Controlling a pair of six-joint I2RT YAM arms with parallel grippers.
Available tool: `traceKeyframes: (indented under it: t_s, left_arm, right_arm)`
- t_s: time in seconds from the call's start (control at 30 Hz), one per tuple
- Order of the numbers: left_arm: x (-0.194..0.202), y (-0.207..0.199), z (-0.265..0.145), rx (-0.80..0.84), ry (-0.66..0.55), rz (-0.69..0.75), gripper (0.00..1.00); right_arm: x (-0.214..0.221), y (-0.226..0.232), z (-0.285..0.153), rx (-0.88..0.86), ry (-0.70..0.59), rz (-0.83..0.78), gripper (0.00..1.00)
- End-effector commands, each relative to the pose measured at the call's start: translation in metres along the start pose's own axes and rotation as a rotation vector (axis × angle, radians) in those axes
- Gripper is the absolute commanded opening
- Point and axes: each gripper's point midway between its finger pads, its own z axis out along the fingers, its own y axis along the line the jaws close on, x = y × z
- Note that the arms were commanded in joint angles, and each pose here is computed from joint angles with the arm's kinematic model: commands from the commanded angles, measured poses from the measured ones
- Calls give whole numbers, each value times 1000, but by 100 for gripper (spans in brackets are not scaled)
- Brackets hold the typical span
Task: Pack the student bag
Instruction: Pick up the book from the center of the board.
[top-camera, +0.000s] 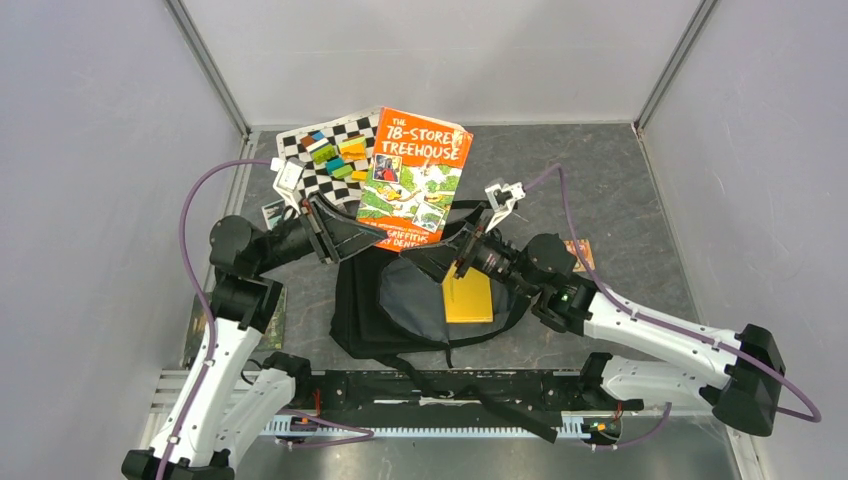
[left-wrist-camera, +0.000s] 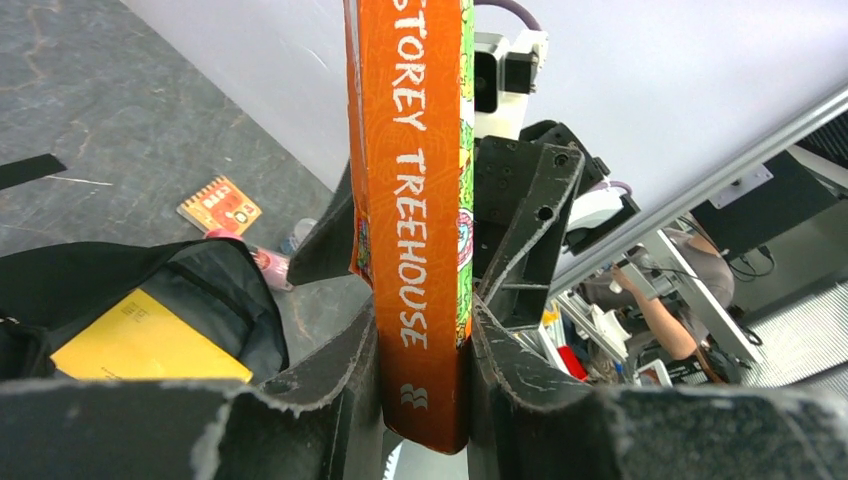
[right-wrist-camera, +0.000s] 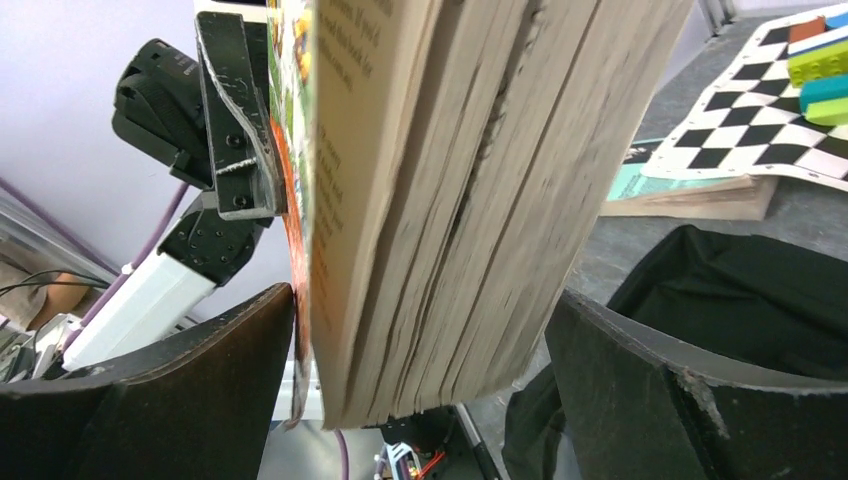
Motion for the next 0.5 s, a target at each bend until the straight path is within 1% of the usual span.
traceKeyframes:
  t_s: [0.0, 0.23, 0.33, 0.4, 0.43, 0.47]
  left_arm:
    - [-11, -50, -7, 143, -19, 118, 2]
    - [-6, -47, -7, 144, -3, 110, 2]
    - [-2, -42, -7, 141, 10, 110, 2]
    - [2, -37, -7, 136, 25, 92, 2]
    - [4, -34, -6, 131, 25, 83, 2]
    - [5, -31, -7, 123, 21, 78, 2]
  right_arm:
    - [-41, 40, 5, -142, -118, -52, 98]
    - [-70, 50, -3, -148, -225, -126, 98]
    - [-78, 63, -3, -197, -245, -165, 94]
    - [-80, 67, 0, -215, -249, -184, 88]
    - [-81, 67, 1, -213, -249, -189, 82]
    - [-83, 69, 2, -215, -253, -193, 74]
